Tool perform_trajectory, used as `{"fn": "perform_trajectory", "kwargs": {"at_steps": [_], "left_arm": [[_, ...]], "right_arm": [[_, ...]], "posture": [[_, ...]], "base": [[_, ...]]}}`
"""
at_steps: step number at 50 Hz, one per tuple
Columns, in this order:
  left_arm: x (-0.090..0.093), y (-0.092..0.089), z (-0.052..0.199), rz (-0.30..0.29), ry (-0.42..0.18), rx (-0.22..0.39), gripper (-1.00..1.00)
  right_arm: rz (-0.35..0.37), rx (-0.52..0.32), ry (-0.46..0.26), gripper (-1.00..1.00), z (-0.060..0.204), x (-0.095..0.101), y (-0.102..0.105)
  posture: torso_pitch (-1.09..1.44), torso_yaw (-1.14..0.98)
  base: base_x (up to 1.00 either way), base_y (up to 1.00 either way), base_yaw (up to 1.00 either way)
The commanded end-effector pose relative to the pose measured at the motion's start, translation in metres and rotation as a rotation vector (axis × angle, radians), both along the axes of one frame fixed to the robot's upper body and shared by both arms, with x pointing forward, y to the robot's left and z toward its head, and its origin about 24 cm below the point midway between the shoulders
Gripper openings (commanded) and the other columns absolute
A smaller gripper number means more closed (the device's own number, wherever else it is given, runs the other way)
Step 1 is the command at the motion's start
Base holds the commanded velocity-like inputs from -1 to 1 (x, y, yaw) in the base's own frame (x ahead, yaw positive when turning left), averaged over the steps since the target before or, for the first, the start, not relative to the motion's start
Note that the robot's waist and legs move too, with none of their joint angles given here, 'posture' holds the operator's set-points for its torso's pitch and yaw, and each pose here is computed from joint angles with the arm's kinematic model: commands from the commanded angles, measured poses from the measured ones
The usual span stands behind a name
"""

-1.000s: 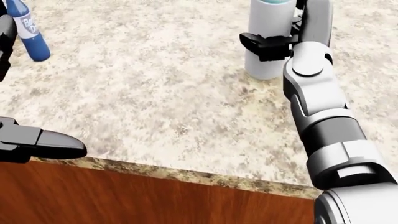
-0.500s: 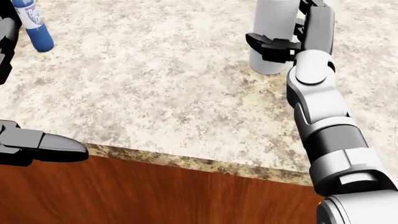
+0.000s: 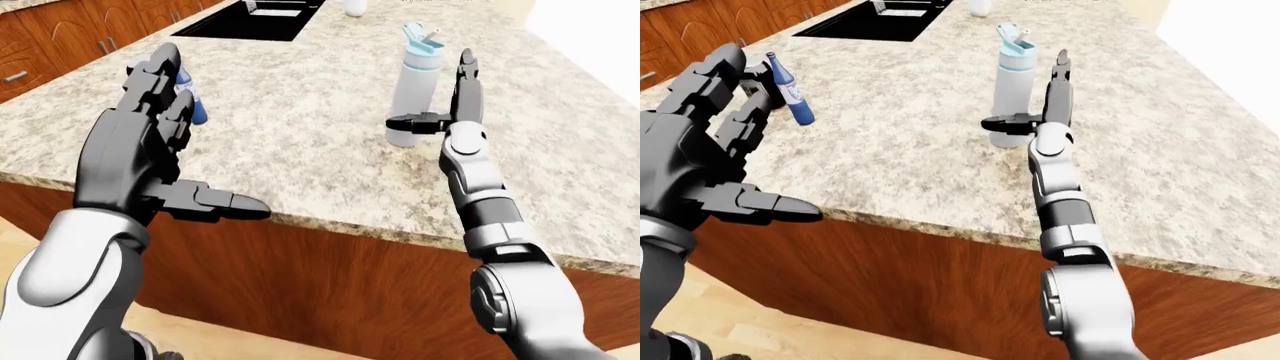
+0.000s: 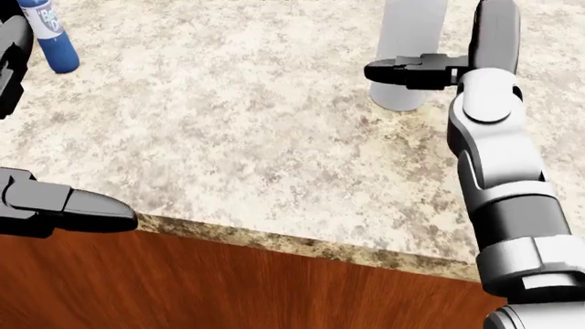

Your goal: Move the drinks to the dining counter.

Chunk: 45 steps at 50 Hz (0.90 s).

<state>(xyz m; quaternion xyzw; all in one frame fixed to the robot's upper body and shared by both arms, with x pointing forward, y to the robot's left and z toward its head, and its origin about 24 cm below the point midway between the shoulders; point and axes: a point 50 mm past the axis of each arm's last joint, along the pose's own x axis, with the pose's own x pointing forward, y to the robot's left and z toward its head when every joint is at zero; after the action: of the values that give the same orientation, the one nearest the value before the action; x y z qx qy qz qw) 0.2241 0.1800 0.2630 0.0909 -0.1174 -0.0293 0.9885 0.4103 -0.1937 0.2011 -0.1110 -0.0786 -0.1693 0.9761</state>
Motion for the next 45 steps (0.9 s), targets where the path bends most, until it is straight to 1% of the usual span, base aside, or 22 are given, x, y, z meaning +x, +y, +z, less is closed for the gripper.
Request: {"fn": "perform_trajectory", "kwargs": {"at_steps": [1,5,9,12,15,17,18,22,23,26,27,30,31,34,35,36,37,41,42,43,44,45], "left_arm": [[-0.004,-0.001,0.011,0.009,-0.066,0.009,1.00],[-0.003,-0.003,0.012,0.006,-0.068,0.013,1.00],[-0.003,-0.005,0.015,0.003,-0.073,0.018,1.00],[-0.003,-0.006,0.016,0.003,-0.075,0.019,1.00],[-0.004,-0.004,0.019,0.009,-0.080,0.015,1.00],[-0.006,-0.002,0.021,0.015,-0.085,0.011,1.00],[-0.007,0.000,0.021,0.019,-0.087,0.007,1.00],[-0.010,0.005,0.021,0.033,-0.092,-0.009,1.00],[-0.011,0.006,0.021,0.035,-0.093,-0.010,1.00],[-0.015,0.012,0.025,0.049,-0.102,-0.017,1.00],[-0.017,0.016,0.027,0.061,-0.109,-0.022,1.00],[-0.023,0.029,0.034,0.095,-0.131,-0.047,1.00],[-0.026,0.036,0.037,0.118,-0.146,-0.066,1.00],[-0.036,0.050,0.043,0.162,-0.184,-0.074,1.00],[-0.040,0.056,0.045,0.178,-0.196,-0.091,1.00],[-0.043,0.060,0.045,0.198,-0.208,-0.093,1.00],[-0.048,0.066,0.046,0.223,-0.227,-0.115,1.00],[-0.063,0.078,0.048,0.269,-0.276,-0.136,1.00],[-0.069,0.083,0.049,0.293,-0.297,-0.154,1.00],[-0.075,0.087,0.050,0.320,-0.317,-0.169,1.00],[-0.079,0.089,0.048,0.339,-0.335,-0.175,1.00],[-0.085,0.091,0.046,0.353,-0.362,-0.189,1.00]], "right_arm": [[0.019,-0.007,-0.095,1.00,0.026,-0.004,-0.002],[0.025,0.003,-0.105,1.00,0.027,-0.017,-0.015],[0.054,0.014,-0.129,1.00,0.035,-0.042,-0.024],[0.080,0.021,-0.145,1.00,0.044,-0.065,-0.031],[0.087,0.030,-0.162,1.00,0.055,-0.089,-0.040],[0.094,0.040,-0.179,1.00,0.062,-0.110,-0.046],[0.079,0.056,-0.209,1.00,0.067,-0.123,-0.053],[0.056,0.079,-0.260,1.00,0.070,-0.168,-0.075],[0.055,0.079,-0.262,1.00,0.070,-0.172,-0.076],[0.048,0.075,-0.278,1.00,0.070,-0.195,-0.086],[0.044,0.073,-0.286,1.00,0.071,-0.204,-0.091],[0.019,0.078,-0.301,1.00,0.075,-0.219,-0.105],[0.015,0.109,-0.313,1.00,0.078,-0.227,-0.110],[-0.009,0.094,-0.334,1.00,0.083,-0.247,-0.115],[-0.023,0.088,-0.342,1.00,0.084,-0.254,-0.116],[-0.034,0.083,-0.356,1.00,0.085,-0.260,-0.118],[-0.042,0.088,-0.371,1.00,0.086,-0.269,-0.120],[-0.078,0.118,-0.430,1.00,0.094,-0.293,-0.127],[-0.097,0.121,-0.461,1.00,0.097,-0.302,-0.129],[-0.112,0.134,-0.481,1.00,0.097,-0.309,-0.131],[-0.144,0.168,-0.512,1.00,0.097,-0.316,-0.134],[-0.129,0.264,-0.543,1.00,0.094,-0.321,-0.135]], "posture": [[0.00,0.00],[0.00,0.00],[0.00,0.00],[0.00,0.00],[0.00,0.00],[0.00,0.00],[0.00,0.00],[0.00,0.00],[0.00,0.00],[0.00,0.00],[0.00,0.00],[0.00,0.00],[0.00,0.00],[0.00,0.00],[0.00,0.00],[0.00,0.00],[0.00,0.00],[0.00,0.00],[0.00,0.00],[0.00,0.00],[0.00,0.00],[0.00,0.00]], "base": [[0.00,0.00,0.00],[0.00,0.00,0.00],[0.00,0.00,0.00],[0.00,0.00,0.00],[0.00,0.00,0.00],[0.00,0.00,0.00],[0.00,0.00,0.00],[0.00,0.00,0.00],[0.00,0.00,0.00],[0.00,0.00,0.00],[0.00,0.00,0.00],[0.00,0.00,0.00],[0.00,0.00,0.00],[0.00,0.00,0.00],[0.00,0.00,0.00],[0.00,0.00,0.00],[0.00,0.00,0.00],[0.00,0.00,0.00],[0.00,0.00,0.00],[0.00,0.00,0.00],[0.00,0.00,0.00],[0.00,0.00,0.00]]}}
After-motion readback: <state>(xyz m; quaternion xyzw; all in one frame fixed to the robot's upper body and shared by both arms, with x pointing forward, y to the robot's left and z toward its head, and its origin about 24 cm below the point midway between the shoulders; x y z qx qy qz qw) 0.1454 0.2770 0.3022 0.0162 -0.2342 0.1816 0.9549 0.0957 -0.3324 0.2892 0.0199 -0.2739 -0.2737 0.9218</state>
